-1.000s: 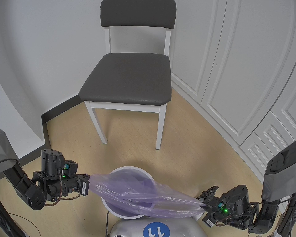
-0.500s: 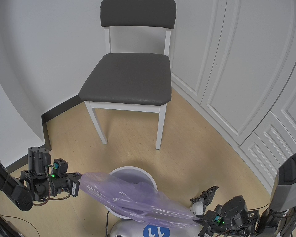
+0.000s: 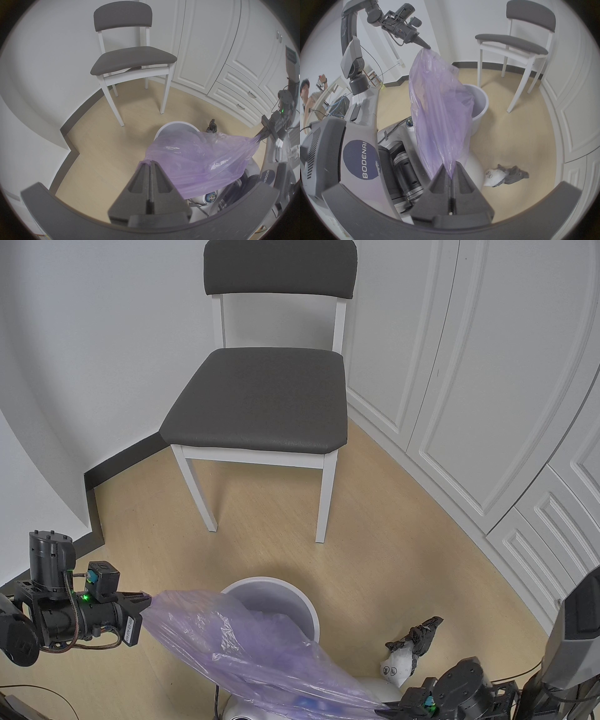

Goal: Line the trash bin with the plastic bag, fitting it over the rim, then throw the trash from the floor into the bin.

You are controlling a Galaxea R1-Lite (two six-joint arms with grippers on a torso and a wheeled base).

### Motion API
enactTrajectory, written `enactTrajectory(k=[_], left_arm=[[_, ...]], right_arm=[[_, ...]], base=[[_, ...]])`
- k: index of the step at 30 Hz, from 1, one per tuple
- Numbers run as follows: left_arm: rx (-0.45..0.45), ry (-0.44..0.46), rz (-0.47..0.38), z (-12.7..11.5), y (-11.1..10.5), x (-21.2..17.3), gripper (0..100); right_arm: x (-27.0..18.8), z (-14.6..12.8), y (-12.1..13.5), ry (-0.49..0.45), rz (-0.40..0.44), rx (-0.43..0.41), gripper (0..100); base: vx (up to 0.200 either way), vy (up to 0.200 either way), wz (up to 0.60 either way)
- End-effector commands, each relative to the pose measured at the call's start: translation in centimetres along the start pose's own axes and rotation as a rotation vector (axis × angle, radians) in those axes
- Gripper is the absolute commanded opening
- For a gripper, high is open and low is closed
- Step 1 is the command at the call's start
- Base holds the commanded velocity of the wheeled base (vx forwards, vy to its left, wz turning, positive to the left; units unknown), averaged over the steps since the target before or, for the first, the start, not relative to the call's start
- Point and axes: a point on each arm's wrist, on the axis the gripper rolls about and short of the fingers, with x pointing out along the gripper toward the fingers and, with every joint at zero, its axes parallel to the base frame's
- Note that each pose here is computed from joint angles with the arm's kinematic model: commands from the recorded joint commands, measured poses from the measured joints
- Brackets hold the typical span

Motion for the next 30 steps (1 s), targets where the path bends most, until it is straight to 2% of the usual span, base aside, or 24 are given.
enactTrajectory(k=[1, 2, 3, 5, 8, 14, 16, 24, 30], left_arm=[[0.016, 0.103, -0.032, -1.1, 0.2, 1.4, 0], [0.016, 0.103, -0.032, -1.1, 0.2, 1.4, 0], [0.011, 0.196, -0.065, -2.2, 0.3, 3.8, 0], [0.004, 0.252, -0.083, -2.9, 0.4, 5.9, 0], [-0.015, 0.286, -0.09, -4.1, 0.5, 8.9, 0], [-0.092, 0.197, -0.03, -5.0, 0.4, 12.0, 0], [-0.126, 0.151, 0.018, -5.2, 0.0, 13.3, 0], [-0.19, 0.089, 0.089, -4.7, -1.4, 15.6, 0], [-0.2, 0.067, 0.109, -4.4, -1.3, 15.0, 0]], right_arm=[[3.8, -1.0, 0.8, 0.099, 0.018, 0.068, 0], [3.8, -1.0, 0.8, 0.099, 0.018, 0.068, 0], [5.4, -1.2, 0.5, 0.115, 0.0, 0.129, 0], [6.3, -1.3, -0.3, 0.122, -0.026, 0.165, 0], [7.2, -1.2, -1.2, 0.114, -0.054, 0.198, 0], [8.6, -1.0, -3.0, 0.095, -0.105, 0.255, 0], [9.8, -1.1, -4.1, 0.085, -0.134, 0.286, 0], [12.2, -1.7, -6.0, 0.007, -0.192, 0.343, 0], [11.1, -1.3, -6.2, -0.007, -0.201, 0.34, 0]], base=[[0.0, 0.0, 0.0], [0.0, 0.0, 0.0], [0.0, 0.0, 0.0], [0.0, 0.0, 0.0], [0.0, 0.0, 0.0], [0.0, 0.0, 0.0], [0.0, 0.0, 0.0], [0.0, 0.0, 0.0], [0.0, 0.0, 0.0]])
